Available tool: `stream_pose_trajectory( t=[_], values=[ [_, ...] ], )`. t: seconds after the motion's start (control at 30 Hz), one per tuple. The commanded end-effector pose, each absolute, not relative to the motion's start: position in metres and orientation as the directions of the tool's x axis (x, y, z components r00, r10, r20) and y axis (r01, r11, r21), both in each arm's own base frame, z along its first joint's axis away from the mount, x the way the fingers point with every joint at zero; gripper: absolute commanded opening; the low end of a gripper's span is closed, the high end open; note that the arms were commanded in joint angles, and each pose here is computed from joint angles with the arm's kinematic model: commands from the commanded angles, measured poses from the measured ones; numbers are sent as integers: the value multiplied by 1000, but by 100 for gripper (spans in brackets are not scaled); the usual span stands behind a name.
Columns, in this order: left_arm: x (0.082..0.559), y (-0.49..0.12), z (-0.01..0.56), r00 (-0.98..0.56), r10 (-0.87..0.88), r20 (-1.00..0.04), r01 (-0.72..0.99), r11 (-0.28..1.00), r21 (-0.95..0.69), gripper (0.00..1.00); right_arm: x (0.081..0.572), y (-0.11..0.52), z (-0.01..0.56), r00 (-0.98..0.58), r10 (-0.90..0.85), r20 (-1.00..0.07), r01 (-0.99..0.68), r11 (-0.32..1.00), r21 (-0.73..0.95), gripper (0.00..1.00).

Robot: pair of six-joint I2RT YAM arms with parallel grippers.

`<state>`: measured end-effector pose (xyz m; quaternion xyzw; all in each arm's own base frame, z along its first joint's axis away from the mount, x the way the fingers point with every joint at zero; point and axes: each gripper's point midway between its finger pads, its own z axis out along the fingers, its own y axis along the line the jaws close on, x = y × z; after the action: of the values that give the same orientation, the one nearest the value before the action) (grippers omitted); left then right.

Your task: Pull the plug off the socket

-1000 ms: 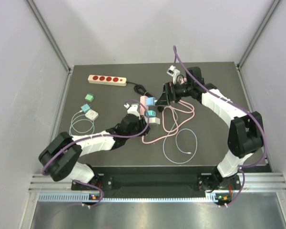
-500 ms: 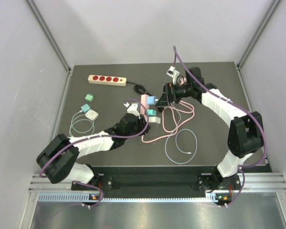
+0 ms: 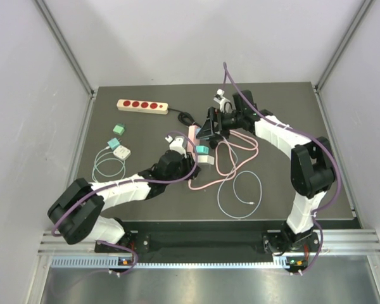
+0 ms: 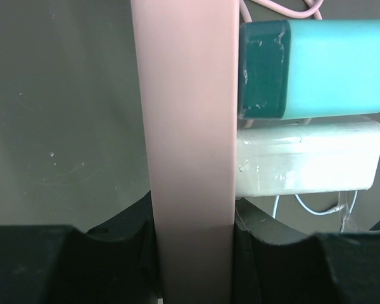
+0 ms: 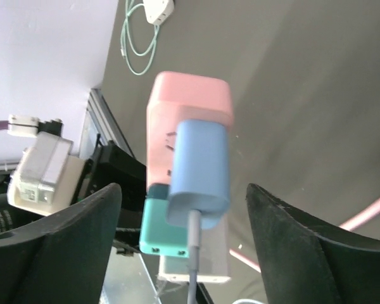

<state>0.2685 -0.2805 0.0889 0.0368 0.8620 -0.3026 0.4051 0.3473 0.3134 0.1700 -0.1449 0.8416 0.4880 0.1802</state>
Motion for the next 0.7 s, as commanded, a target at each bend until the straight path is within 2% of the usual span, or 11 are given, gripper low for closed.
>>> stream_pose_trajectory(
  t=[0.0, 0.3, 0.33, 0.4, 0.43, 0.5, 0.57, 0.67],
  values=[
    [287, -305, 161, -541, -283, -792, 428, 719, -548, 0, 356, 332, 202, -863, -30, -504, -466, 433, 772, 77],
    [287, -311, 160, -544, -276, -792, 442, 708, -550, 0, 358, 336, 195, -884, -12, -467, -427, 427, 797, 44],
    [287, -311, 160, -544, -276, -792, 442, 708, -550, 0, 358, 336, 194, -885, -11, -465, -424, 429, 798, 36],
    [287, -311, 160, -543, -275, -794, 442, 710, -548, 0, 358, 336, 194, -885, -12, -466, -426, 428, 797, 26],
    [287, -311, 160, -544, -274, -793, 442, 710, -548, 0, 359, 336, 194, -885, -11, -465, -424, 431, 797, 14],
    [287, -311, 159, -543, -273, -794, 441, 712, -546, 0, 360, 335, 193, -879, -17, -477, -435, 443, 784, 2],
    [289, -310, 157, -545, -274, -792, 431, 719, -545, 0, 362, 331, 193, -859, -33, -510, -465, 467, 752, 0],
    [296, -300, 147, -551, -280, -786, 362, 769, -527, 0, 375, 318, 195, -819, -43, -572, -490, 571, 659, 0]
  ],
)
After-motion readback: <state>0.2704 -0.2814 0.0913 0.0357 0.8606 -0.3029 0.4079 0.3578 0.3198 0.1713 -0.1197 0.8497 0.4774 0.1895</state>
